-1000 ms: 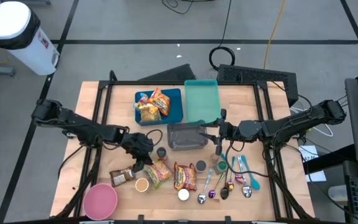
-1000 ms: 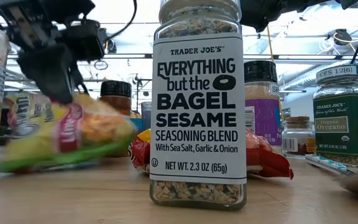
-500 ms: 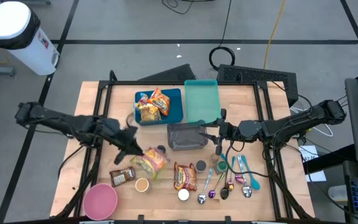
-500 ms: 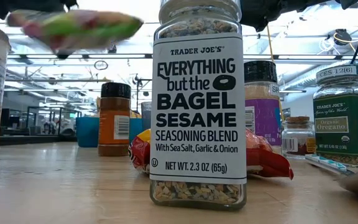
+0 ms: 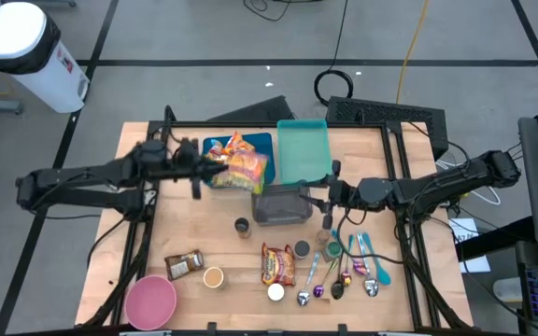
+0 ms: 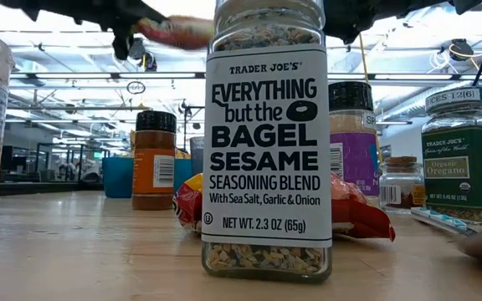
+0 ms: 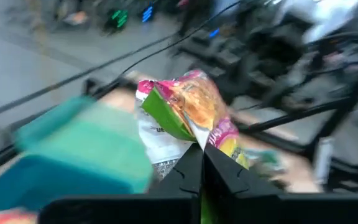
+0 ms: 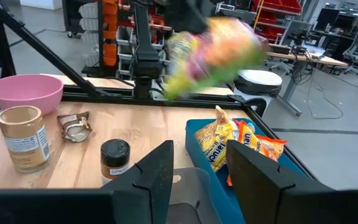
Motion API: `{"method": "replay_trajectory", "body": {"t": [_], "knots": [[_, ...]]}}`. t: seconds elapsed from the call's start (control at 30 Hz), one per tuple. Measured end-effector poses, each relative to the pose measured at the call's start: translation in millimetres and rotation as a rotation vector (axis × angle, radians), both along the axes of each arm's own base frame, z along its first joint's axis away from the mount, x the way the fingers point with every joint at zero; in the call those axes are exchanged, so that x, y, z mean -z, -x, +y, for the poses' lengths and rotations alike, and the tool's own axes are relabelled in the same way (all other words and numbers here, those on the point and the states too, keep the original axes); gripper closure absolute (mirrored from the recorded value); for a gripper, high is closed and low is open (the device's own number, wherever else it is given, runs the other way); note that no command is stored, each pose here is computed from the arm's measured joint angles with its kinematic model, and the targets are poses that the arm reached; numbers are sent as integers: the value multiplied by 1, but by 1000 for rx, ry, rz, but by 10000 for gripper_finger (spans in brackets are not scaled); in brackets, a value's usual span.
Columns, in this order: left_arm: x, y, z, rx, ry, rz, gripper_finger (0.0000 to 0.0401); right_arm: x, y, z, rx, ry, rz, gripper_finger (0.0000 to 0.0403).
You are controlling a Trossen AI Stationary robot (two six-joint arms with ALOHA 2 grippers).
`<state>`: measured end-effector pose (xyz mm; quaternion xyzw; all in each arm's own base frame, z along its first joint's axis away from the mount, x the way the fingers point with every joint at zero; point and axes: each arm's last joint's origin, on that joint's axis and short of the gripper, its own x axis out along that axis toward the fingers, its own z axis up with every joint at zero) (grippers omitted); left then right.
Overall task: Pick & Place Food Item
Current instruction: Put the green noodle pack into the blue bin
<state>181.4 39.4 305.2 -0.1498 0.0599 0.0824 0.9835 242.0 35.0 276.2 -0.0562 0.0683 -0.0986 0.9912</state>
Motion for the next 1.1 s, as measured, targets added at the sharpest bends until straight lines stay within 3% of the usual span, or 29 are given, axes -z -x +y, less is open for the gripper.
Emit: {"method": "replay_trajectory", "body": {"t": [0.17, 0.37, 0.6, 0.8, 0.93, 1.1], "knots": [[-29, -19, 27, -97, -55, 189, 396, 0, 0, -2, 10, -9, -2, 264], [-30, -57, 60, -239, -106, 404, 387, 0, 0, -1, 10, -10, -7, 266], [4, -96, 97, -411, -92, 590, 392, -1, 0, -1, 11, -11, -10, 266], [38, -112, 112, -427, -23, 692, 384, -1, 0, -1, 11, -11, -10, 268], [49, -117, 114, -427, -4, 724, 397, -1, 0, -1, 11, -11, -10, 268], [57, -122, 117, -434, 12, 726, 382, -1, 0, -1, 11, -11, -10, 268]]}}
